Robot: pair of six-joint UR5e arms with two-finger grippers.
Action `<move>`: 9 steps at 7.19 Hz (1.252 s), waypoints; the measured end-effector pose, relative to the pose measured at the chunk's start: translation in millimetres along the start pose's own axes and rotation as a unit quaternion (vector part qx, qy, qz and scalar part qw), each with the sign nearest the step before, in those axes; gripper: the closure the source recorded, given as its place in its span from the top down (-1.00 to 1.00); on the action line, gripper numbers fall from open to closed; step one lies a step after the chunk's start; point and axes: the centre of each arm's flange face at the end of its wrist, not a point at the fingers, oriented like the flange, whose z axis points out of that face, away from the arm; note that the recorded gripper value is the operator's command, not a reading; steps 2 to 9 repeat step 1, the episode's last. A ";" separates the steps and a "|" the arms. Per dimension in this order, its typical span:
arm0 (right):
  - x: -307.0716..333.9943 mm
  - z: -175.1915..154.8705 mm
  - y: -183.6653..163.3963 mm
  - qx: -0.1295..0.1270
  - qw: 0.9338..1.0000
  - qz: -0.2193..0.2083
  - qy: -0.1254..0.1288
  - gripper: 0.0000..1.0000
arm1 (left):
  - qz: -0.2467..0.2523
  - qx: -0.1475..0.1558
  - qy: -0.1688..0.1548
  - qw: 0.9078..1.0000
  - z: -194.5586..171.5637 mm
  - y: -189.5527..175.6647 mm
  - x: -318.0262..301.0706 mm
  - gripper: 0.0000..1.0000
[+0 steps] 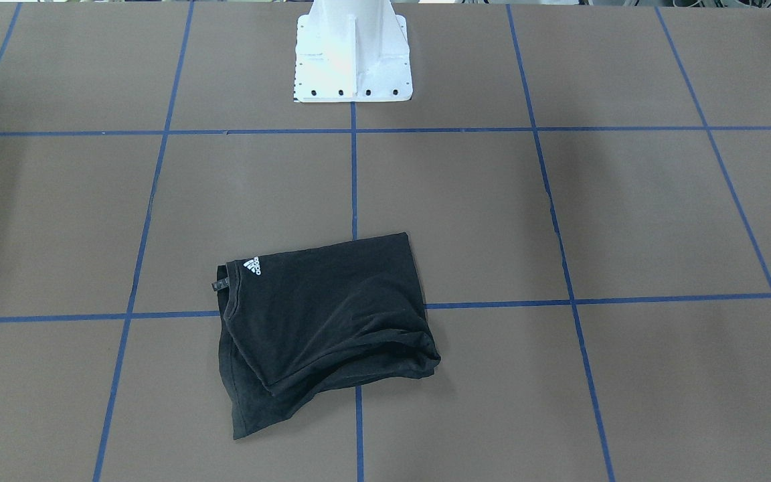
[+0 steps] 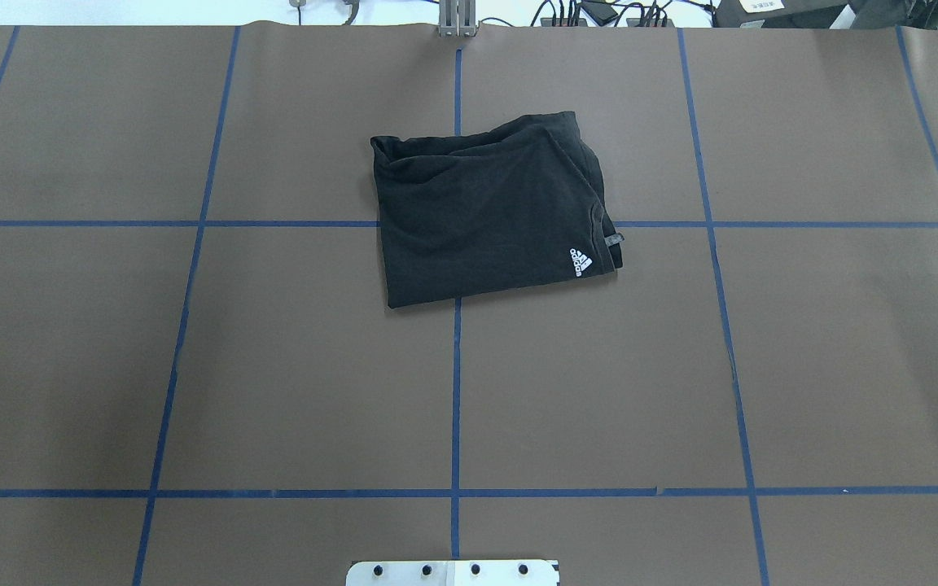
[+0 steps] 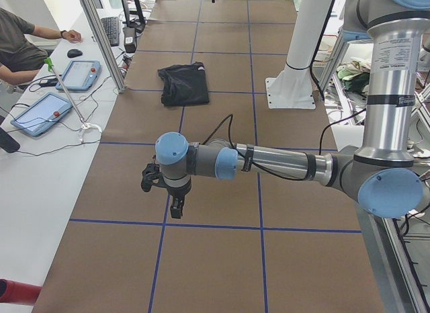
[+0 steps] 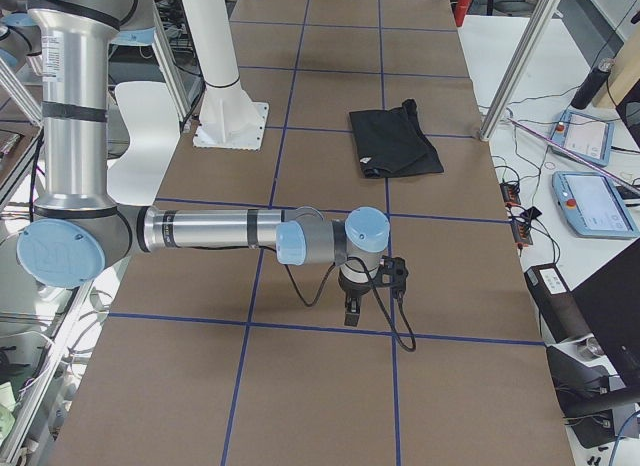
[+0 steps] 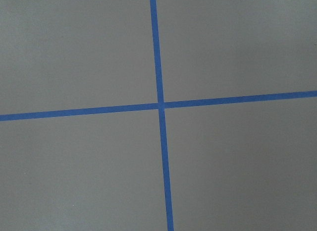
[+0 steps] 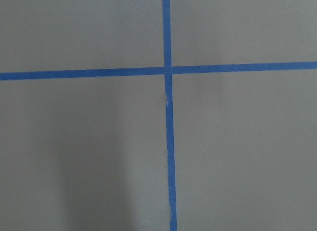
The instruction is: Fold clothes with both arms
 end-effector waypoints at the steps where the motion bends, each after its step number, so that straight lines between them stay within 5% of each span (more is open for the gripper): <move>1: 0.4 0.1 0.3 0.000 1.000 0.000 0.000 1.00 | -0.004 -0.005 -0.001 1.000 4.4 3.4 -4.5 1.00; 9: 0.4 0.1 0.3 0.000 1.000 0.000 0.000 1.00 | -0.004 -0.005 -0.001 1.000 4.4 3.4 -4.5 1.00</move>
